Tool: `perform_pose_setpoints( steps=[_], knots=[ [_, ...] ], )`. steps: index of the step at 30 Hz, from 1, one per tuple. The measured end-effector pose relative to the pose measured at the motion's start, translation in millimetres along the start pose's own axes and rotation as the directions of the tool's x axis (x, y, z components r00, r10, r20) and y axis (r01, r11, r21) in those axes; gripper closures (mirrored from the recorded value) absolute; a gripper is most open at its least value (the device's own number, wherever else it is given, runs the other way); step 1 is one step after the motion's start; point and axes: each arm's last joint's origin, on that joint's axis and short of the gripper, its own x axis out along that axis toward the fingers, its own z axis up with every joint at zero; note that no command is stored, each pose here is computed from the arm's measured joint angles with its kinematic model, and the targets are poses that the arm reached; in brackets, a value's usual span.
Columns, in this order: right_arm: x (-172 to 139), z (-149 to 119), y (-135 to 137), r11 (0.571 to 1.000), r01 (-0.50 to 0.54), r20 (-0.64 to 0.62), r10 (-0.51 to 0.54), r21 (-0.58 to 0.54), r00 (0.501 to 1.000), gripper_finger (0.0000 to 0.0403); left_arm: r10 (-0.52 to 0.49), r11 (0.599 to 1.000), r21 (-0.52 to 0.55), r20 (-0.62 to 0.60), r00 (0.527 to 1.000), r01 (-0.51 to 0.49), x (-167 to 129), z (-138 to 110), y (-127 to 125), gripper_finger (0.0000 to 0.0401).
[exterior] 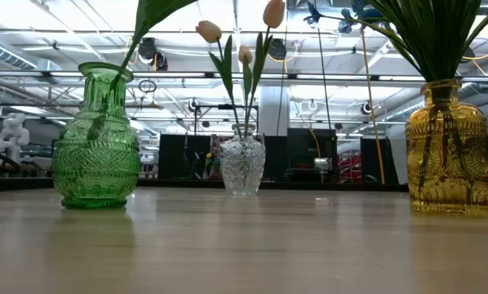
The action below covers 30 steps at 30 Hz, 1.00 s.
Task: Sort flowers into vase by color
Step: Put the red flower into the green vase
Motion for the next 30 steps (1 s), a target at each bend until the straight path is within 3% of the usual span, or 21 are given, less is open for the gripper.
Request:
perform_pose_setpoints(
  steps=[8,13,19,25,30],
  knots=[
    [8.7,-8.8,16.5,0.999,-0.023,-0.025,0.024,0.042,0.999,0.0403,0.145,0.989,0.02,0.069,0.987,-0.146,29.9,-42.3,-36.8,0.0171],
    [28.8,-20.6,32.4,0.998,-0.024,-0.024,0.025,0.049,0.999,0.0403,0.193,0.976,0.064,0.207,0.959,-0.21,47.5,-59.5,-51.3,0.0171],
    [38.3,-23.7,40.7,0.997,-0.03,0.009,0.029,0.071,1.0,0.0403,0.307,0.944,0.052,0.226,0.924,-0.326,48.3,-61.6,-51.4,0.0171],
    [38.6,-24.5,41.0,0.997,-0.031,0.003,0.031,0.066,1.0,0.0403,0.315,0.944,0.0,0.291,0.903,-0.329,47.9,-54.2,-46.3,0.0171],
    [39.2,-24.8,40.6,0.997,-0.029,0.003,0.029,0.066,1.0,0.0402,0.288,0.949,0.02,0.352,0.891,-0.315,55.8,-41.5,-36.0,0.0171]
  ],
)
